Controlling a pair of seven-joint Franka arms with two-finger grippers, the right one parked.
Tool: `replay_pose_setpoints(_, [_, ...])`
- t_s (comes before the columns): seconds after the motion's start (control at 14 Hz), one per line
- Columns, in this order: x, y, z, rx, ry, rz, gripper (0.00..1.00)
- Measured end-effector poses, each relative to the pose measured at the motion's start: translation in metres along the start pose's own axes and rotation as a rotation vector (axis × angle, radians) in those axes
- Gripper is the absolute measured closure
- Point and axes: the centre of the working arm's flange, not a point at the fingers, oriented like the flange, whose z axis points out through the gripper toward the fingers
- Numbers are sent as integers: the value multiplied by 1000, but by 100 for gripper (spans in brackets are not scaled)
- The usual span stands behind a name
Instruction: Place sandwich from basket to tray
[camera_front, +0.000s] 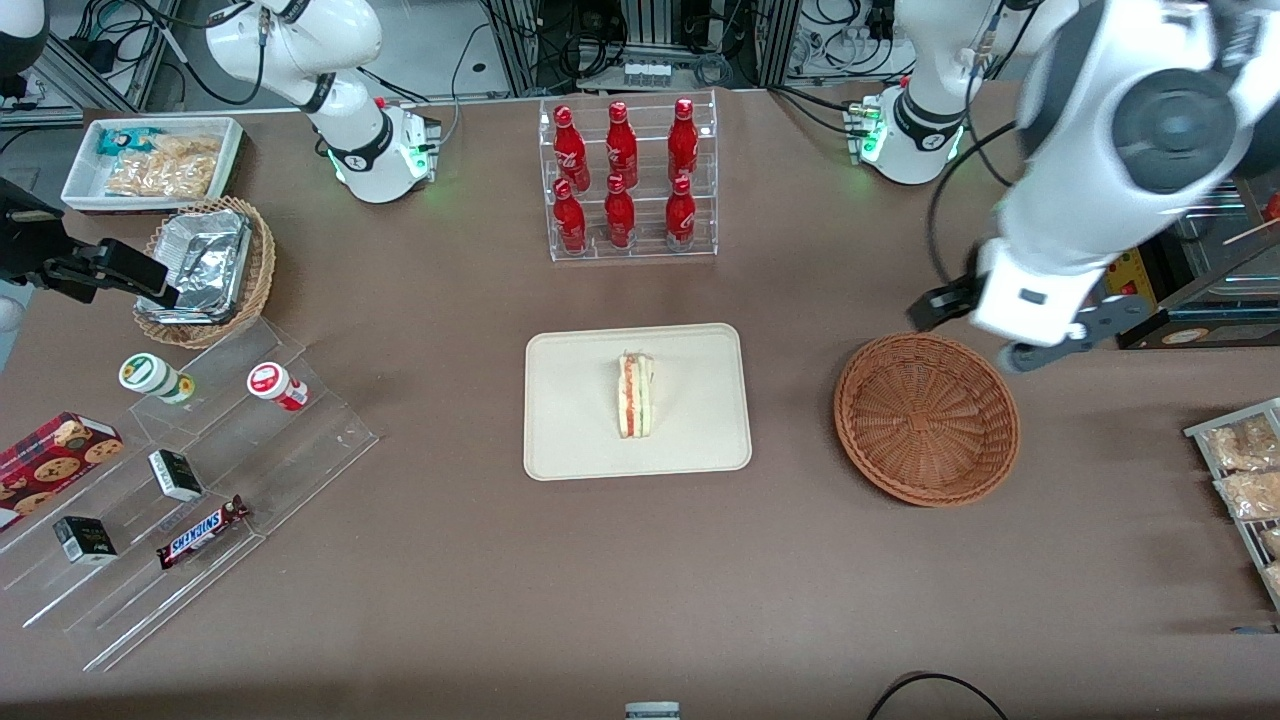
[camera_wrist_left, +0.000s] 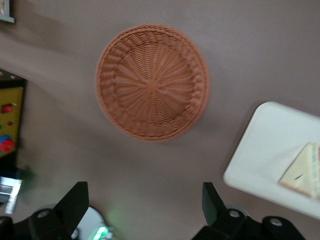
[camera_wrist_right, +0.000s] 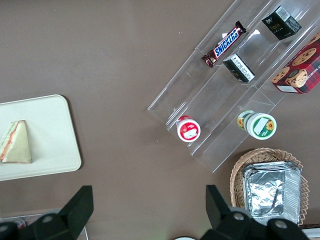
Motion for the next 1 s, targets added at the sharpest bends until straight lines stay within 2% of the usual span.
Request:
replay_pose_setpoints(0.36, [-3, -86, 8, -13, -43, 132, 0])
replay_pose_setpoints(0.64, [-8, -138, -3, -44, -22, 225, 0])
replay_pose_setpoints(1.0, [3, -143, -17, -84, 13, 238, 0])
